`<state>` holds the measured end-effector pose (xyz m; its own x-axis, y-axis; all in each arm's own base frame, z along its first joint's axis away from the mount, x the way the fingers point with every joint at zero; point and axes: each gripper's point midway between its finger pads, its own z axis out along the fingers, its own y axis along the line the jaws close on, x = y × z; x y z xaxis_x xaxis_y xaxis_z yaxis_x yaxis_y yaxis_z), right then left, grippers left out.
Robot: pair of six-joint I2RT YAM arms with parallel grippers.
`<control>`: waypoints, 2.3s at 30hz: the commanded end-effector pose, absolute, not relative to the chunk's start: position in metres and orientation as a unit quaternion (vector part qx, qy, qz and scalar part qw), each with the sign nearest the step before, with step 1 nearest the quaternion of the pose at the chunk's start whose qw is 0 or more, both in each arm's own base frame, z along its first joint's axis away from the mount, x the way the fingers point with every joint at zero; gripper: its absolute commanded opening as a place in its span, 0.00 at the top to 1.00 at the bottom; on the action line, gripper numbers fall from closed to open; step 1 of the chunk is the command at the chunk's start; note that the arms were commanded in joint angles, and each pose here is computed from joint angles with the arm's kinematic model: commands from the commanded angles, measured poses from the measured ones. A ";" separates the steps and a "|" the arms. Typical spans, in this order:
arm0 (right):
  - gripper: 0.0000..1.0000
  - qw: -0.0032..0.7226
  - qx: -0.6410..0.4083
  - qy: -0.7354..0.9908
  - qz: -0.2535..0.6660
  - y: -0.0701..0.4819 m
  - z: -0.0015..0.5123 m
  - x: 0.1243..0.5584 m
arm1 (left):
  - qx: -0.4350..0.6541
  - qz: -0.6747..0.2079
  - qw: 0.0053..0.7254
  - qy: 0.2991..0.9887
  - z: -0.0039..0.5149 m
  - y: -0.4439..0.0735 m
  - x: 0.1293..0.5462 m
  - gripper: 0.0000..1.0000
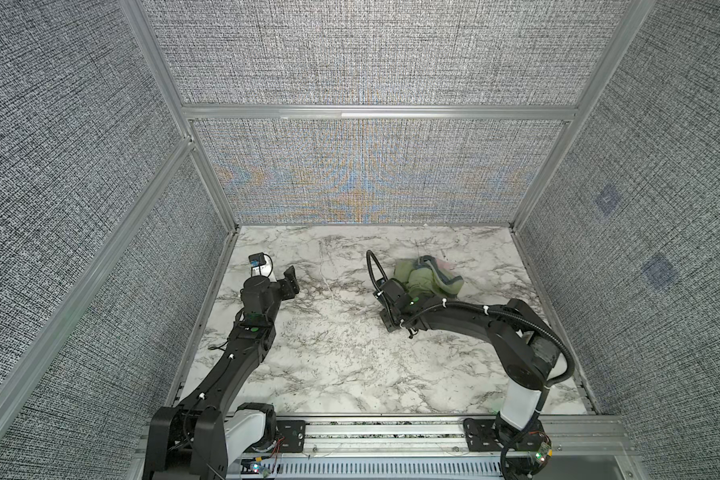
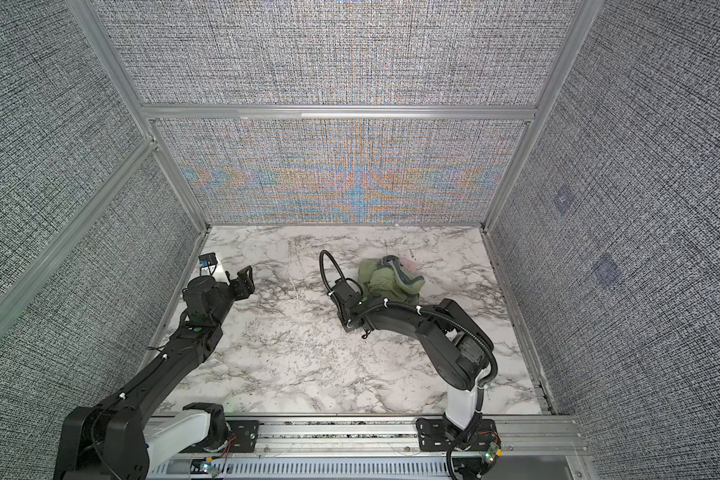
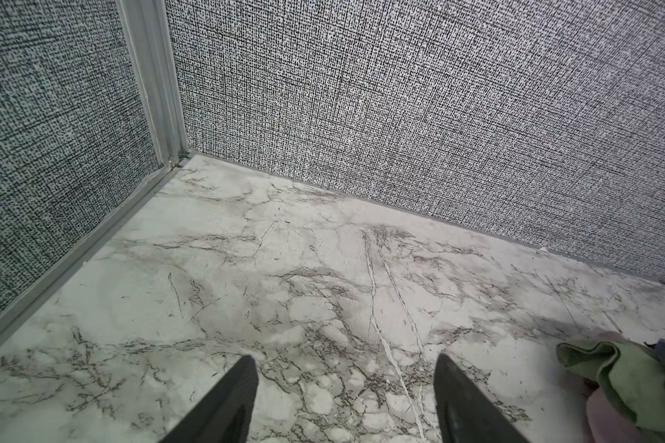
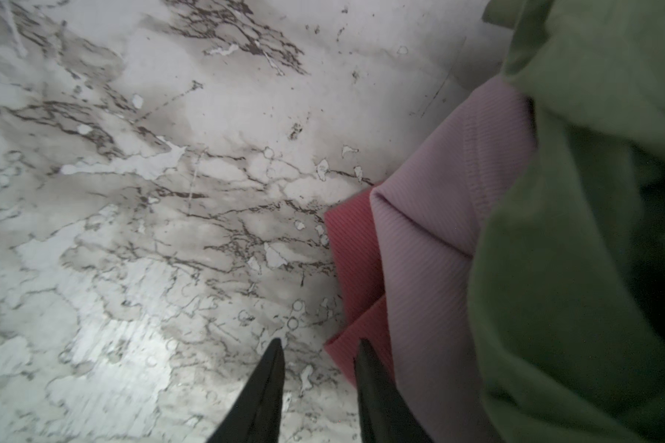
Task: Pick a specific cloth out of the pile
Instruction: 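Reach the right gripper to the cloth pile and grasp the magenta cloth, then lift the magenta cloth out of the pile with the right gripper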
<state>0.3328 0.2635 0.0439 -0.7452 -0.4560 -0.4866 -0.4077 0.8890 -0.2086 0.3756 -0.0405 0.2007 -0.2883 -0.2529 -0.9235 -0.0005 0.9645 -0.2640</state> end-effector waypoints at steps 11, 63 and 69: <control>0.63 0.262 -0.220 0.932 -0.117 0.243 0.035 0.338 | -0.079 -0.105 0.585 0.801 0.196 -0.041 0.377 0.26; 1.00 0.322 -0.109 0.941 -0.001 0.182 0.114 0.363 | -0.076 -0.101 0.586 0.800 0.200 -0.041 0.377 0.26; 1.00 0.348 -0.090 0.933 0.038 0.179 0.157 0.367 | -0.077 -0.111 0.587 0.799 0.203 -0.043 0.380 0.26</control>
